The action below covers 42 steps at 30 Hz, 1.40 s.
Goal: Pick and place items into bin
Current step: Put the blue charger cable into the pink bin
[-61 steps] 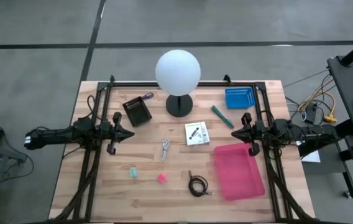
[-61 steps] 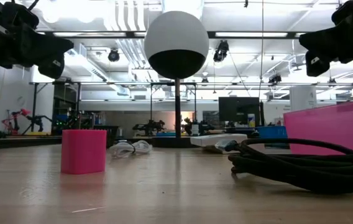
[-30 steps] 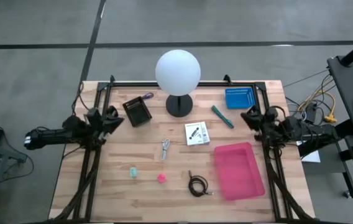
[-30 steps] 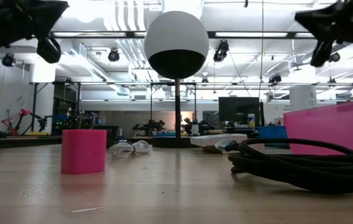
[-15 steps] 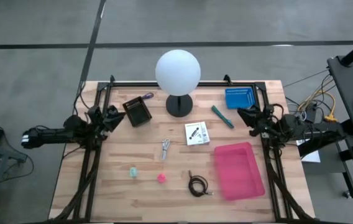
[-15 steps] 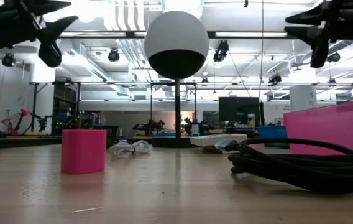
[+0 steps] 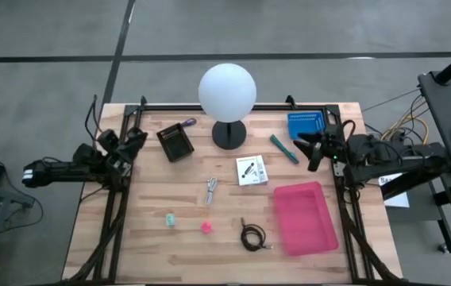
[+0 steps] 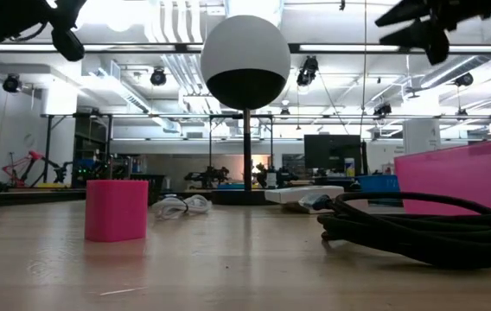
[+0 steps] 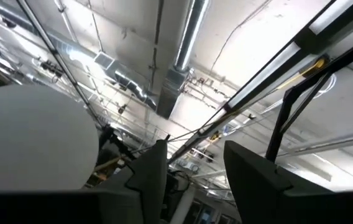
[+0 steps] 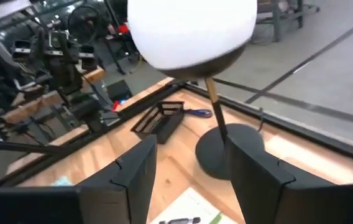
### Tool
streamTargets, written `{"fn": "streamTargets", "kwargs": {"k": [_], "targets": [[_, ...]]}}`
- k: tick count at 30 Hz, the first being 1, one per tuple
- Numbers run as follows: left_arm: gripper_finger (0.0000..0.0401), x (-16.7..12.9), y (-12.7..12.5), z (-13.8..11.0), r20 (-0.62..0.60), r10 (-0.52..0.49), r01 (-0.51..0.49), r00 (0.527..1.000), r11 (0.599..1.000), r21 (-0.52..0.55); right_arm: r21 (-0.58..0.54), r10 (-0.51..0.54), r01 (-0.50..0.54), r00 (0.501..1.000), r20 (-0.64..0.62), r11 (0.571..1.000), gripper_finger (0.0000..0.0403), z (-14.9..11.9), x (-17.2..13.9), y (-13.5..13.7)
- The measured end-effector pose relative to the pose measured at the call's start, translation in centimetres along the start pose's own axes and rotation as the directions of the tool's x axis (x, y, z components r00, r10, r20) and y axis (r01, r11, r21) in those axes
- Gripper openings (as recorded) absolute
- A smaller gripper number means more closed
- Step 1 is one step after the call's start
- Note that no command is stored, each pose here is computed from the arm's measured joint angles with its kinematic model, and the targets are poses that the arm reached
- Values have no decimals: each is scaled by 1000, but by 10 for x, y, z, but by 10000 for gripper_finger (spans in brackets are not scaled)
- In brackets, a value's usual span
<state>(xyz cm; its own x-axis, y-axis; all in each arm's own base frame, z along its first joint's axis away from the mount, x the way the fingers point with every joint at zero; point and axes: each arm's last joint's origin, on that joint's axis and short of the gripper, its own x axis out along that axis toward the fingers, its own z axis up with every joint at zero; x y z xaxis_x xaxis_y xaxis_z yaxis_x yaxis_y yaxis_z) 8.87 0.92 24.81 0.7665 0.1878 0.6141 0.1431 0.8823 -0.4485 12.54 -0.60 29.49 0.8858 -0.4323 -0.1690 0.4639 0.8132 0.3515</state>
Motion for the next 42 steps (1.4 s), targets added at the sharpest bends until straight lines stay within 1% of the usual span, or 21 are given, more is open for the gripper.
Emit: {"fn": "streamTargets", "kwargs": {"k": [1, 3, 7, 12, 16, 20, 23, 27, 30, 32, 38, 40, 42], "targets": [[144, 0, 0, 0, 5, 4, -4, 1000, 1000, 19, -7, -13, 13, 1000, 4, 1000, 175, 5, 1, 3], [144, 0, 0, 1, 17, 16, -17, 1000, 1000, 24, -24, -37, 37, 999, -2, 999, 173, 13, 3, 7], [144, 0, 0, 1, 20, 19, -20, 1000, 999, 25, -62, -96, 91, 992, -81, 994, 174, 22, 7, 14], [144, 0, 1, 0, 13, 24, -24, 1000, 999, 26, -11, -144, 144, 977, -160, 989, 189, 29, 13, 21], [144, 0, 2, -1, 4, 31, -31, 1000, 999, 29, -37, -188, 184, 954, -232, 982, 205, 35, 18, 27], [144, 0, 2, -2, 0, 33, -33, 999, 999, 29, -70, -273, 264, 905, -326, 962, 225, 42, 22, 31], [144, 0, 2, -2, -2, 34, -34, 999, 999, 30, -97, -307, 293, 867, -393, 951, 241, 48, 26, 34], [144, 0, 3, -4, -5, 36, -35, 999, 999, 30, -147, -306, 269, 841, -445, 952, 256, 57, 34, 41], [144, 0, 3, -4, -5, 36, -36, 999, 999, 30, -133, -319, 290, 838, -443, 948, 259, 65, 43, 46], [144, 0, 3, -4, -5, 36, -36, 999, 999, 30, -117, -332, 315, 821, -465, 942, 258, 68, 49, 46], [144, 0, 3, -4, -6, 37, -37, 999, 999, 30, -99, -345, 358, 734, -585, 929, 255, 74, 72, 37], [144, 0, 3, -4, -7, 37, -36, 999, 999, 30, -90, -330, 357, 701, -633, 930, 257, 74, 80, 31], [144, 0, 3, -4, -6, 36, -36, 999, 999, 30, -72, -283, 325, 668, -689, 943, 260, 73, 89, 26]]}}
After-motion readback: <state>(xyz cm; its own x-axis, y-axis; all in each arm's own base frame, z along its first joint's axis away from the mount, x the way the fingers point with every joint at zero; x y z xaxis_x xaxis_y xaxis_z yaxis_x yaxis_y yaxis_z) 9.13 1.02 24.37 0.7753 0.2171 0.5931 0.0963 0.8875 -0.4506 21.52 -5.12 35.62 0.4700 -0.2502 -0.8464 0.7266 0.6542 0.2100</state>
